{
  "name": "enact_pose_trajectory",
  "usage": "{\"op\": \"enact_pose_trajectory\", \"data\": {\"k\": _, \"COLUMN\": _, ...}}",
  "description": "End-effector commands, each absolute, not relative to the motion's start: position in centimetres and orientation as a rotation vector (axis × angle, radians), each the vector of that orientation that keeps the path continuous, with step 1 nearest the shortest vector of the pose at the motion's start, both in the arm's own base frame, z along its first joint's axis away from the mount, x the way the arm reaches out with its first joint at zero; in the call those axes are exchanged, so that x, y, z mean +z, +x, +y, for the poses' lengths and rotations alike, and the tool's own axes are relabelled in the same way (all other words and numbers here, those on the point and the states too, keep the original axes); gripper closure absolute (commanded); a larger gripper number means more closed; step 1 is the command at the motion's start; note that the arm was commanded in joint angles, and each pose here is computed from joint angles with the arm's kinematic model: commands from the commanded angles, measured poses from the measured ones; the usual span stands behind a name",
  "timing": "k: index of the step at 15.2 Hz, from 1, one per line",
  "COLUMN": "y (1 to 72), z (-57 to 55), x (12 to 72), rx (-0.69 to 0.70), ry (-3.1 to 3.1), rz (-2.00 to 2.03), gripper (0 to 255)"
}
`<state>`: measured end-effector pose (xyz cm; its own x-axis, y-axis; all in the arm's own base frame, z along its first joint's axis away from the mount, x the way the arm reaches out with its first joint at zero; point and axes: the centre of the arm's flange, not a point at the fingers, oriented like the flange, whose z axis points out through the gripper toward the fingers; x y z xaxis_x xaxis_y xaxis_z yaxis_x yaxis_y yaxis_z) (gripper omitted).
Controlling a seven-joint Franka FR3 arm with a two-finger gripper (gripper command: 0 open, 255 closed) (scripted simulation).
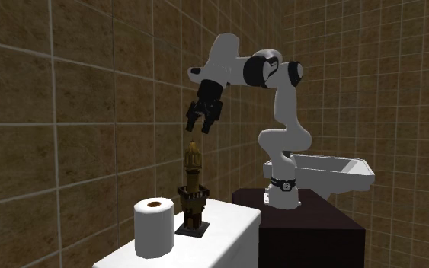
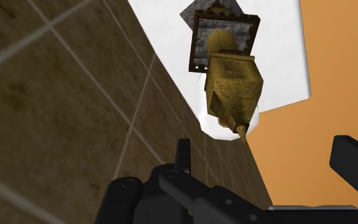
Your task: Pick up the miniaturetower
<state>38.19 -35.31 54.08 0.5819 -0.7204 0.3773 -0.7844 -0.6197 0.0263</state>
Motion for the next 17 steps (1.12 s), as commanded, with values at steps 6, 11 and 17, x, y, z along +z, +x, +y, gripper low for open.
{"op": "enact_pose_trajectory", "data": {"k": 6, "y": 38.1, "z": -35.8, "x": 50.8, "rx": 0.5, "ry": 2.61, "rz": -1.273, "gripper": 0}}
{"op": "enact_pose_trajectory", "data": {"k": 11, "y": 38.1, "z": -35.8, "x": 50.5, "rx": 0.5, "ry": 2.61, "rz": -1.273, "gripper": 255}}
{"op": "enact_pose_trajectory", "data": {"k": 17, "y": 38.1, "z": -35.8, "x": 50.4, "rx": 0.5, "ry": 2.61, "rz": -1.273, "gripper": 255}}
